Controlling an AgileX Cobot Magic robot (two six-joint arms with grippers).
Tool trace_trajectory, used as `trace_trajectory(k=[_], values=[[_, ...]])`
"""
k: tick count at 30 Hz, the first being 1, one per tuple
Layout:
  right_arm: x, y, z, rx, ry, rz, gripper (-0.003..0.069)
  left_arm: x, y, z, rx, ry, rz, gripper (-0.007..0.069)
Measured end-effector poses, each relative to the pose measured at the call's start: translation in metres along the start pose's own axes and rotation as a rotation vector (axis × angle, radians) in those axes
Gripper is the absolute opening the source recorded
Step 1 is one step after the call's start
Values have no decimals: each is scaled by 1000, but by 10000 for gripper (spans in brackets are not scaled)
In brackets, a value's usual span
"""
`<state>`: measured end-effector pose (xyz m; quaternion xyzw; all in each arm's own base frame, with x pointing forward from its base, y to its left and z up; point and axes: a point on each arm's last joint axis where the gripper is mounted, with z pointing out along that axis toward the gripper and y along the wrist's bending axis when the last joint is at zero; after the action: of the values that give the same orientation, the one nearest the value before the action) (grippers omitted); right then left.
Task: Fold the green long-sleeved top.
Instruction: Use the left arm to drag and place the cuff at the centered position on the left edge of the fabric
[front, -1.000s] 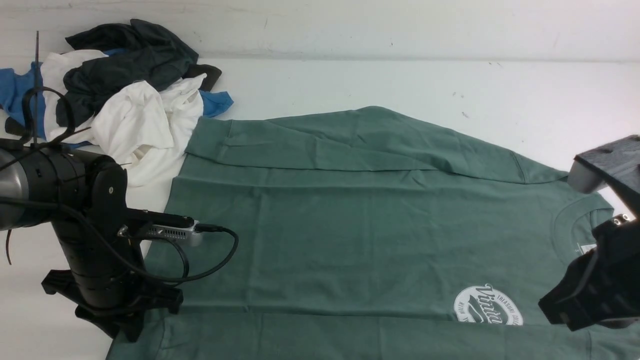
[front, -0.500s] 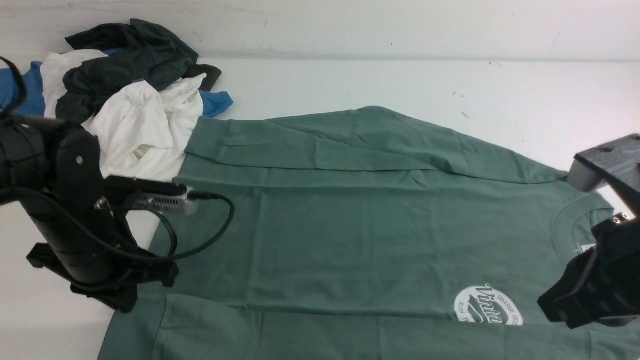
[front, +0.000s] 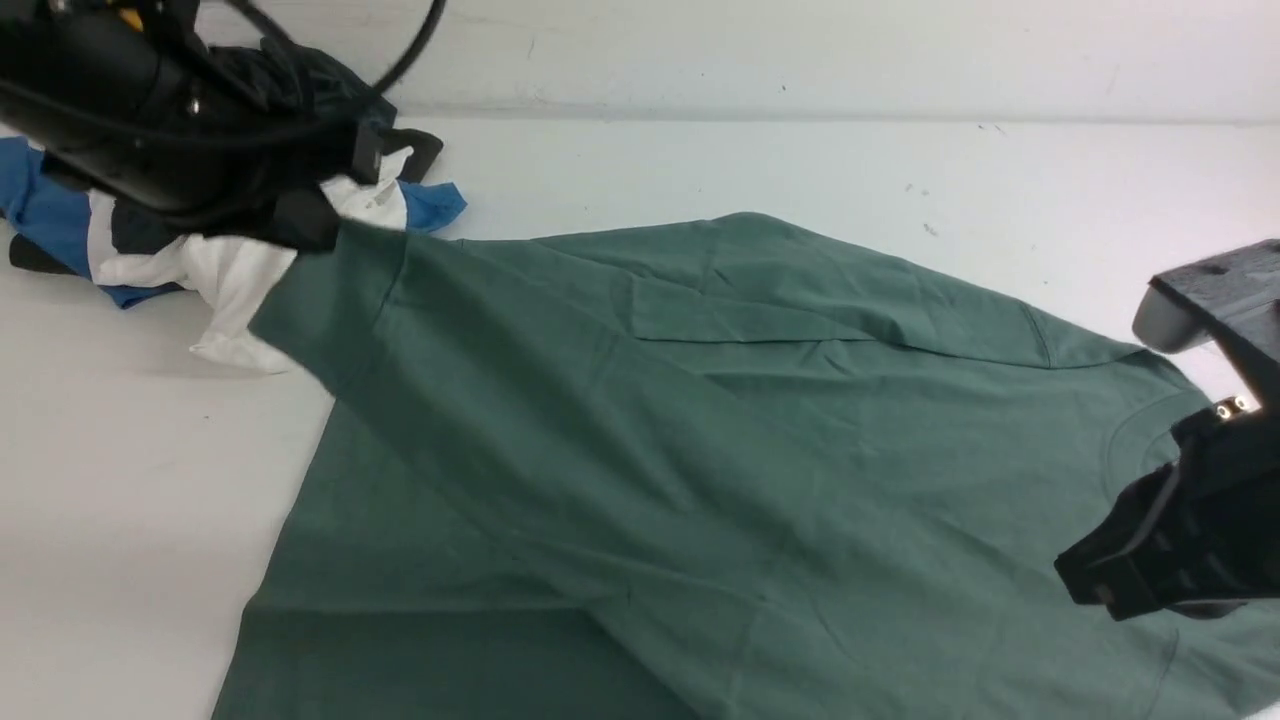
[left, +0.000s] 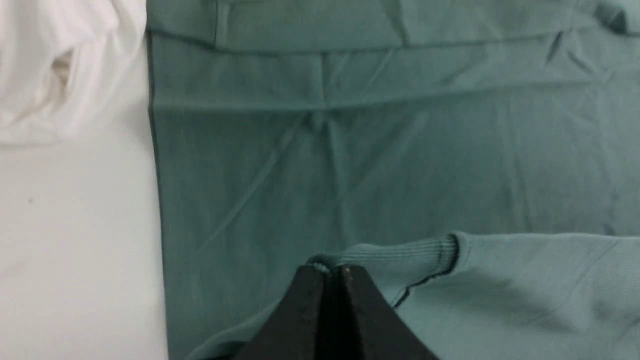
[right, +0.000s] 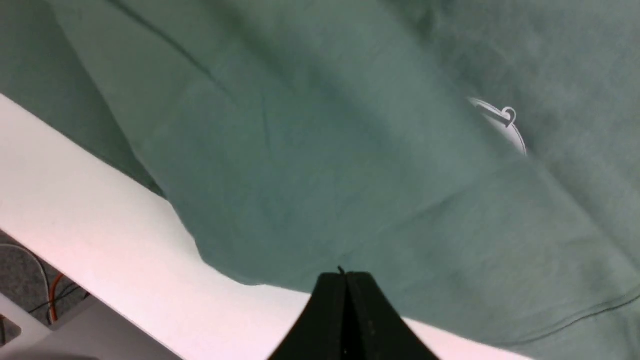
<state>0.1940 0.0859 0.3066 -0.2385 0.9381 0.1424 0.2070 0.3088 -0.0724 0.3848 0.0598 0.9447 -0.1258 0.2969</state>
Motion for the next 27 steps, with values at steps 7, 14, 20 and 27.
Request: trace_trajectory(k=[7,14,20,27], values=[[-1,0,0,-4,-14,5,-11,-32,5,32,-34,7,18,16],[0,1,0,-7,-3,5,-11,-34,24,104,-115,127,28,16],[2,1,0,-15,21,5,-11,-26,38,157,-161,194,43,16],[3,2,0,-22,36,7,-11,-24,51,176,-257,208,98,67]])
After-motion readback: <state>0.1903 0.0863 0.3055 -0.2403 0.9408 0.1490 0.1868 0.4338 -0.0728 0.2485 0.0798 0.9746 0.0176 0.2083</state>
